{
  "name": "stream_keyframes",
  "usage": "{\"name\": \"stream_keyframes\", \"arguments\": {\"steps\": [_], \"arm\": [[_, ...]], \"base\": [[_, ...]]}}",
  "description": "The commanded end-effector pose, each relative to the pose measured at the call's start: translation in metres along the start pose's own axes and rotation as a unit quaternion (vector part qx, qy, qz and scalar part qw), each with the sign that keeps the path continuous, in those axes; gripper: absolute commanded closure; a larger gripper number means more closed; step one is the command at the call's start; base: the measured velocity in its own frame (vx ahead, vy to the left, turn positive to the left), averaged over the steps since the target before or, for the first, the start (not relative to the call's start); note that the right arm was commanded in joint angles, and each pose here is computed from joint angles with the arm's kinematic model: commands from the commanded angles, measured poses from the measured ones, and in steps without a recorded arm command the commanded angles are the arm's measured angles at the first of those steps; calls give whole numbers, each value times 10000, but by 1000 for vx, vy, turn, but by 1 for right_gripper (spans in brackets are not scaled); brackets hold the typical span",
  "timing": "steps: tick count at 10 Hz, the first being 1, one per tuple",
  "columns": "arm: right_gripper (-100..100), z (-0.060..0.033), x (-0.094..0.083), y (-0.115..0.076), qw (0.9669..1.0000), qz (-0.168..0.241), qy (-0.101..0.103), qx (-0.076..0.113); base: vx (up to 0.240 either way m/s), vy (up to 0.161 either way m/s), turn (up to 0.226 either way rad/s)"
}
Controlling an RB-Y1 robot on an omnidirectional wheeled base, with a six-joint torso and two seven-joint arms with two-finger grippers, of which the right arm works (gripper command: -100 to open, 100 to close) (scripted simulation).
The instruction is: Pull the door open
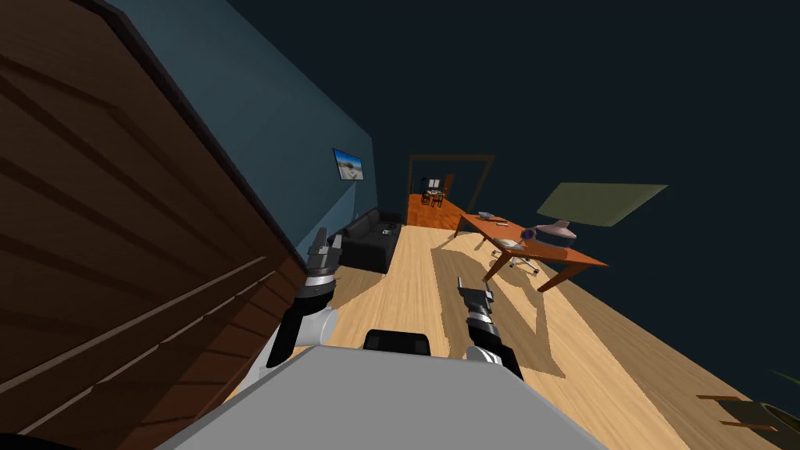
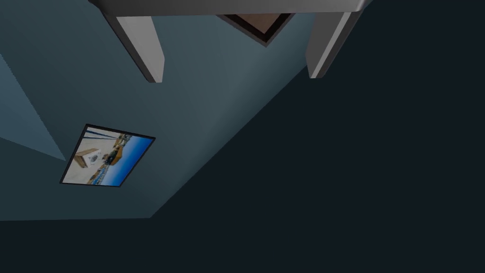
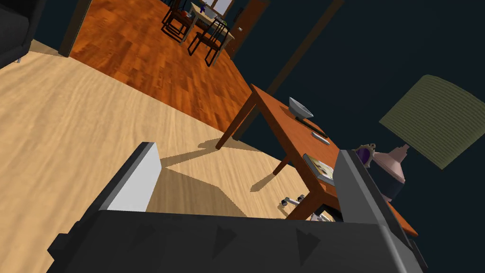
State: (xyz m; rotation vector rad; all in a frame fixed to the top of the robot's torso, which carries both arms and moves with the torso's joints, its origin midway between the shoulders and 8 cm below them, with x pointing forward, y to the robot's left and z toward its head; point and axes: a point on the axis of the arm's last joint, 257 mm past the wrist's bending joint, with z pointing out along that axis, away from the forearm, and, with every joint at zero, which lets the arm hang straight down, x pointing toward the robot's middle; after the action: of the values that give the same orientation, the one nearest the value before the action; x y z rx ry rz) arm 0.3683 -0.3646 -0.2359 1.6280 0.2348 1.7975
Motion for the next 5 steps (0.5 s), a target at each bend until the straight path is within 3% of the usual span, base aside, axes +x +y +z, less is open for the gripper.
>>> {"name": "stream_keyframes", "arguments": {"steps": [1, 3, 5], "arm": [[-100, -23, -97, -4, 9999, 119, -112, 11], [-100, -55, -226, -11, 9993, 268, -263, 23], [-100, -104, -405, -14, 9978, 463, -473, 28]], "base": [[2, -19, -215], [7, -23, -211], [10, -19, -281]]}}
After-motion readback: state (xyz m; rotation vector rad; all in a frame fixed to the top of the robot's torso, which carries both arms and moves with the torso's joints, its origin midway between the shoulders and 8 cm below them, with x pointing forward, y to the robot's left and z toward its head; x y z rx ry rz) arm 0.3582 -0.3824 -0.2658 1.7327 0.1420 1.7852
